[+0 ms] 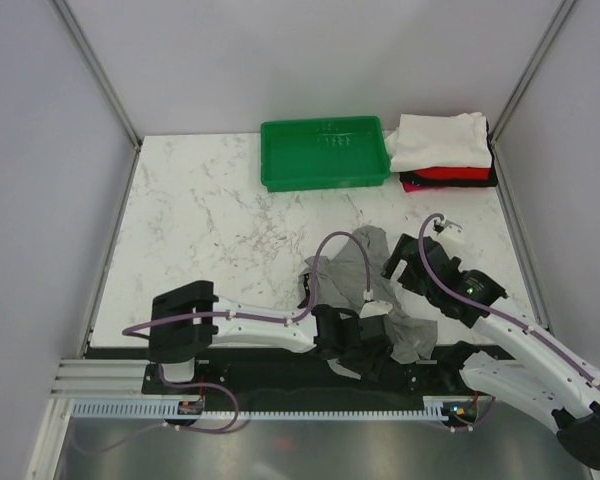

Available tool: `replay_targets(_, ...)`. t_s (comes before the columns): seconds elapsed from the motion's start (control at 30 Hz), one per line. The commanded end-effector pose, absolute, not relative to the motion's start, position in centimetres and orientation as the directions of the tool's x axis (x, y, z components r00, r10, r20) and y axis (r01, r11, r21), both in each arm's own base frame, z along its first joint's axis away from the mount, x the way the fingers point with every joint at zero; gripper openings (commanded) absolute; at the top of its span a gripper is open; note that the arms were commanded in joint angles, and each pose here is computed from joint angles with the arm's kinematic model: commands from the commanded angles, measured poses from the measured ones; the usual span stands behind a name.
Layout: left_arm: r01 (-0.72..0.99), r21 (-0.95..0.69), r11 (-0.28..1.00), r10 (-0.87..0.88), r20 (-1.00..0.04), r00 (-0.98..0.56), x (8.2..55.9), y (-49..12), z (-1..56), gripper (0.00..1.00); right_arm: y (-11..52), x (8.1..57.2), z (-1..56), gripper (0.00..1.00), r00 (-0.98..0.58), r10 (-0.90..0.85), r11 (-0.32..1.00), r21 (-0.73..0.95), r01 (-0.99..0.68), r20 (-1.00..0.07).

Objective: Fold and stack the t-shirts
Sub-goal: Flatten the tshirt out

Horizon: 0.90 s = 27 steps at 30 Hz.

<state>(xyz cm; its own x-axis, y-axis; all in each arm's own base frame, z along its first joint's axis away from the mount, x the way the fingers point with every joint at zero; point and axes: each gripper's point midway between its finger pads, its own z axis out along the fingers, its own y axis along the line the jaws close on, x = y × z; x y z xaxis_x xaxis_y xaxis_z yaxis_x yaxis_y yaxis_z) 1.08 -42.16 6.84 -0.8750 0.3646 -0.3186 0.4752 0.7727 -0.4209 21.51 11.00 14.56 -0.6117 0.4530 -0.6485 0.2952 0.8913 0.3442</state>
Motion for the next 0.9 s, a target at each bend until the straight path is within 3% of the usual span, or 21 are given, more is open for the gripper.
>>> replay_targets(0.0, 0.478, -0.401, 0.782, 0.402, -0.261, -0.877, -0.1, -42.7, 5.4, 0.57, 10.4, 21.6, 14.9, 0.98, -0.580, 0.469, 0.883, 0.351, 0.311, -0.667)
replay_targets(0.2, 0.444, -0.271, 0.854, 0.388, -0.238, -0.890, 0.5, -40.2, 3.5, 0.58, 10.1, 21.5, 15.0, 0.98, -0.571, 0.466, 0.885, 0.349, 0.310, -0.676)
replay_targets(0.5, 0.499, -0.197, 0.844, 0.469, -0.180, -0.864, -0.1, -40.3, -0.5, 0.58, 9.8, 21.2, 14.6, 0.98, -0.576, 0.458, 0.889, 0.339, 0.308, -0.677)
replay_targets(0.6, 0.504, -0.185, 0.843, 0.478, -0.171, -0.862, -0.1, -40.5, -1.3, 0.54, 9.8, 21.2, 14.6, 0.98, -0.576, 0.454, 0.891, 0.338, 0.303, -0.680)
replay_targets(0.67, 0.507, -0.182, 0.843, 0.477, -0.186, -0.859, 0.1, -40.6, -1.1, 0.46, 9.8, 21.1, 14.6, 0.98, -0.579, 0.453, 0.892, 0.338, 0.301, -0.678)
replay_targets(0.73, 0.504, -0.173, 0.846, 0.470, -0.205, -0.859, 0.5, -40.5, -0.9, 0.31, 9.7, 21.0, 14.6, 0.98, -0.577, 0.452, 0.892, 0.338, 0.301, -0.680)
replay_targets(0.77, 0.507, -0.173, 0.845, 0.468, -0.219, -0.856, 0.8, -40.5, -0.5, 0.16, 9.7, 21.0, 14.5, 0.98, -0.581, 0.451, 0.893, 0.337, 0.300, -0.678)
replay_targets(0.83, 0.497, -0.143, 0.856, 0.456, -0.244, -0.856, 1.9, -39.8, -0.1, 0.04, 9.8, 20.9, 14.4, 0.98, -0.583, 0.452, 0.892, 0.339, 0.299, -0.675)
replay_targets(0.87, 0.500, -0.131, 0.856, 0.459, -0.253, -0.852, 2.3, -39.5, 0.2, 0.02, 9.8, 20.9, 14.4, 0.98, -0.587, 0.452, 0.892, 0.340, 0.297, -0.672)
